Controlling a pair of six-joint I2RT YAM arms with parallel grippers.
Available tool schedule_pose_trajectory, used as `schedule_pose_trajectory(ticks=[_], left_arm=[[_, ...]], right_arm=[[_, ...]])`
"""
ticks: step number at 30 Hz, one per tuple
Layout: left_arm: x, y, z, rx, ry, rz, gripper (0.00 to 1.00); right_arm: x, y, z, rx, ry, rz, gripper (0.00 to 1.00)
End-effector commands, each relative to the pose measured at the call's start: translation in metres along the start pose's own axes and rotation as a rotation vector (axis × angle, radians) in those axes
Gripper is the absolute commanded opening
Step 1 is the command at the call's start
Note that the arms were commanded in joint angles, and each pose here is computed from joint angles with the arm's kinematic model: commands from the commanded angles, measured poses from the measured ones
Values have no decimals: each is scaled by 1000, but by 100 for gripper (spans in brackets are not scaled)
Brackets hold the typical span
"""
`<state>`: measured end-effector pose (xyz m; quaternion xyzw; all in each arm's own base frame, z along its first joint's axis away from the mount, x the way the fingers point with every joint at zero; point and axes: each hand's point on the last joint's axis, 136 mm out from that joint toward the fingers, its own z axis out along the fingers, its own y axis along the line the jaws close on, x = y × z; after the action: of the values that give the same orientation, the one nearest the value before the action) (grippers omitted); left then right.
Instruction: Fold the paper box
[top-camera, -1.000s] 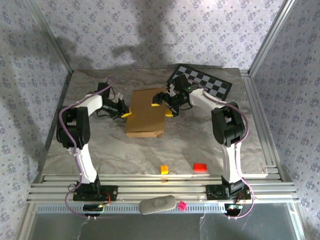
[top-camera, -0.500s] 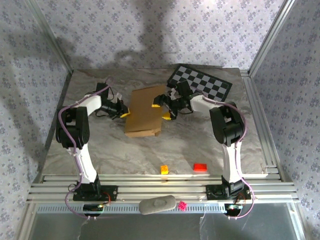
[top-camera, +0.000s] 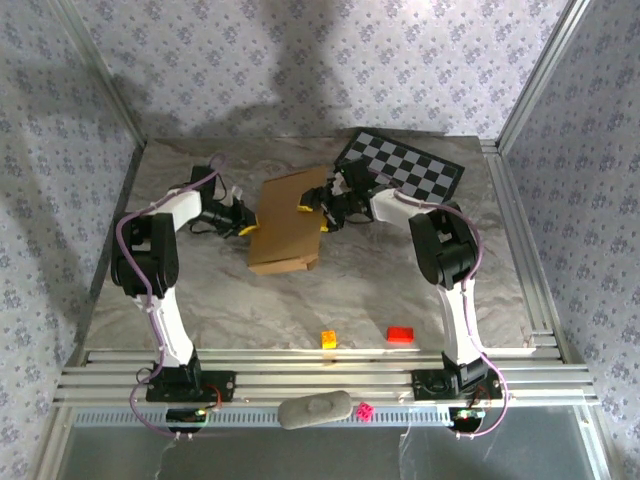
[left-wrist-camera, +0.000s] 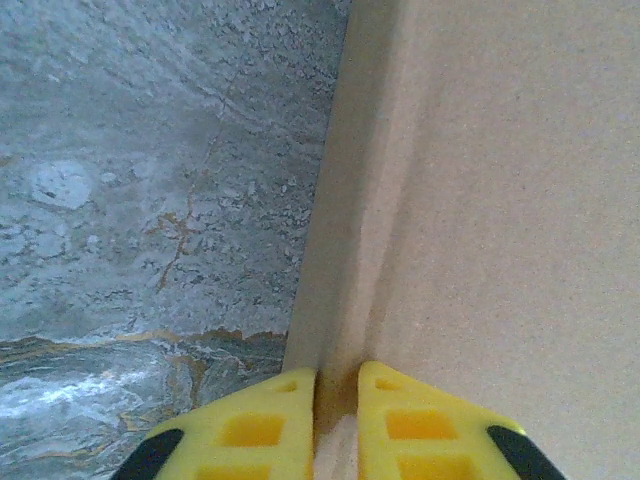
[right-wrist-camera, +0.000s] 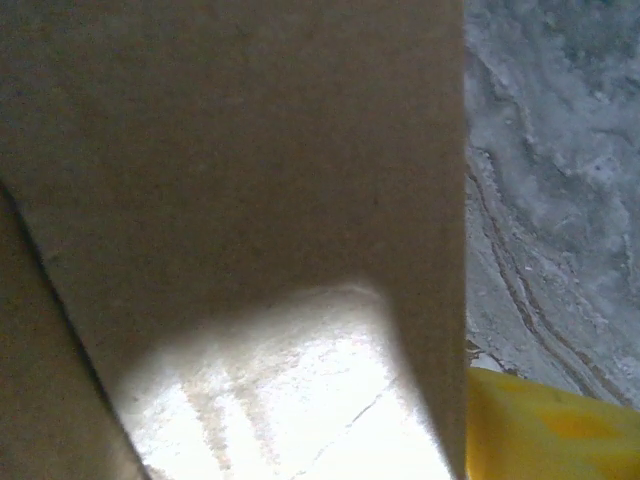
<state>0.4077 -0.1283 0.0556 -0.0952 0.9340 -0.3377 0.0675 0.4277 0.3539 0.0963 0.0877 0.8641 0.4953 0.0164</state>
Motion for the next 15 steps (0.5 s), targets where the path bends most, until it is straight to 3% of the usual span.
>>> schedule_pose_trajectory(ticks=[1, 6, 12, 15], left_arm=[[28, 64, 7, -259, 75, -106, 20], [9, 46, -21, -282, -41, -80, 44], [-19, -2, -109, -406, -427, 88, 50], [-11, -51, -125, -371, -535, 287, 53]], right_arm=[[0, 10, -9, 72, -49, 24, 55], [1, 21, -19, 143, -103, 36, 45], [-4, 22, -51, 253, -203, 114, 43], [-1, 12, -74, 366, -238, 201, 48]])
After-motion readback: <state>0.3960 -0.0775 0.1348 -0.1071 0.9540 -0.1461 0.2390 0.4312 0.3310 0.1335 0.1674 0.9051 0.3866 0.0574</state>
